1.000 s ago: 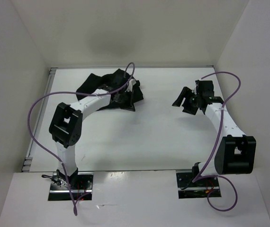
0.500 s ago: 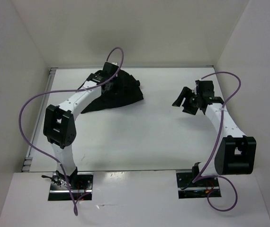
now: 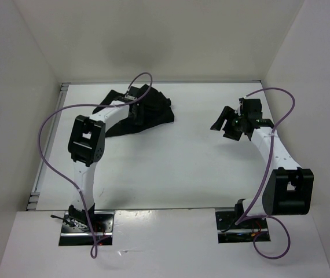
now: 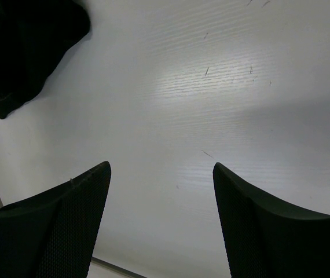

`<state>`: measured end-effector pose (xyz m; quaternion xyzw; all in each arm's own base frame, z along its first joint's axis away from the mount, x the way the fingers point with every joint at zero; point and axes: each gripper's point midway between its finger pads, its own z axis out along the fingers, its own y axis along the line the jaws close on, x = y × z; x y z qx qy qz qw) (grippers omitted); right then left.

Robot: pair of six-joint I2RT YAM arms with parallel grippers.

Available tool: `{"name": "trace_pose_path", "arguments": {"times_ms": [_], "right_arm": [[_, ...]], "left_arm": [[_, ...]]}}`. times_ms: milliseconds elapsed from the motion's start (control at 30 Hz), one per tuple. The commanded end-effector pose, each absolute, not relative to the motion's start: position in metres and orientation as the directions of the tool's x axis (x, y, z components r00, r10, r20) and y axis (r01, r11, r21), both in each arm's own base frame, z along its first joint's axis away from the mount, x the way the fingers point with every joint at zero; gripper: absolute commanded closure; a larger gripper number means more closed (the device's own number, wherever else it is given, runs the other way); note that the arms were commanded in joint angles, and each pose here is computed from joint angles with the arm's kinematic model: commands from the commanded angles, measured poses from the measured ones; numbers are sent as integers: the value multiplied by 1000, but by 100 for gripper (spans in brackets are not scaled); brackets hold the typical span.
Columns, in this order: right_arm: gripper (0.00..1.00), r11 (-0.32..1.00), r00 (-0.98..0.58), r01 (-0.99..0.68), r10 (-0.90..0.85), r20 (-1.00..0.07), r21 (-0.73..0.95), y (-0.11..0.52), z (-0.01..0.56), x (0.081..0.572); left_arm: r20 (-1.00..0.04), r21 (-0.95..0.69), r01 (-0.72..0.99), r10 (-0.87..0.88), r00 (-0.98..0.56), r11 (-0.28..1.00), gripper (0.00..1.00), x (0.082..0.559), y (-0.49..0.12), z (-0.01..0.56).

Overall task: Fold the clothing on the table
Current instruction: Move the skirt to the center of the board

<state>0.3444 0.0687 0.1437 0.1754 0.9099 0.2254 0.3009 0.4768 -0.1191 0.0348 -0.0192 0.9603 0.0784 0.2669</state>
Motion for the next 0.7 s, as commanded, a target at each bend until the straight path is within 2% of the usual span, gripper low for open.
{"name": "trace_pose_path", "arguments": {"times_ms": [0, 100, 133, 233, 267, 333, 500, 667], "right_arm": [[24, 841, -732, 151, 448, -513, 519, 66, 155, 347], [25, 841, -732, 151, 448, -513, 519, 66, 155, 347], [25, 841, -732, 151, 448, -513, 519, 66, 155, 347], [25, 841, -732, 151, 448, -513, 519, 66, 155, 347], [25, 841, -732, 151, 448, -513, 519, 66, 155, 347], [25, 841, -737, 155, 448, -506, 518, 66, 153, 345], [25, 841, -737, 155, 448, -506, 518, 66, 153, 345], [25, 841, -732, 151, 448, -513, 519, 66, 157, 347]], "left_arm": [[-518, 44, -69, -36, -855, 997, 21, 481, -127, 29], [-461, -40, -59, -70, -885, 997, 40, 471, -134, 7], [-452, -67, -55, -79, -889, 996, 55, 469, -139, 4], [-408, -130, -35, -85, -909, 991, 77, 457, -150, -5], [-393, -138, -31, -83, -916, 990, 88, 452, -151, -9], [-379, -171, -3, -68, -923, 985, 100, 444, -167, -7], [-340, -279, 151, 49, -939, 948, 100, 408, -235, 5], [-354, -407, 340, 197, -914, 848, 99, 370, -329, 40]]}}
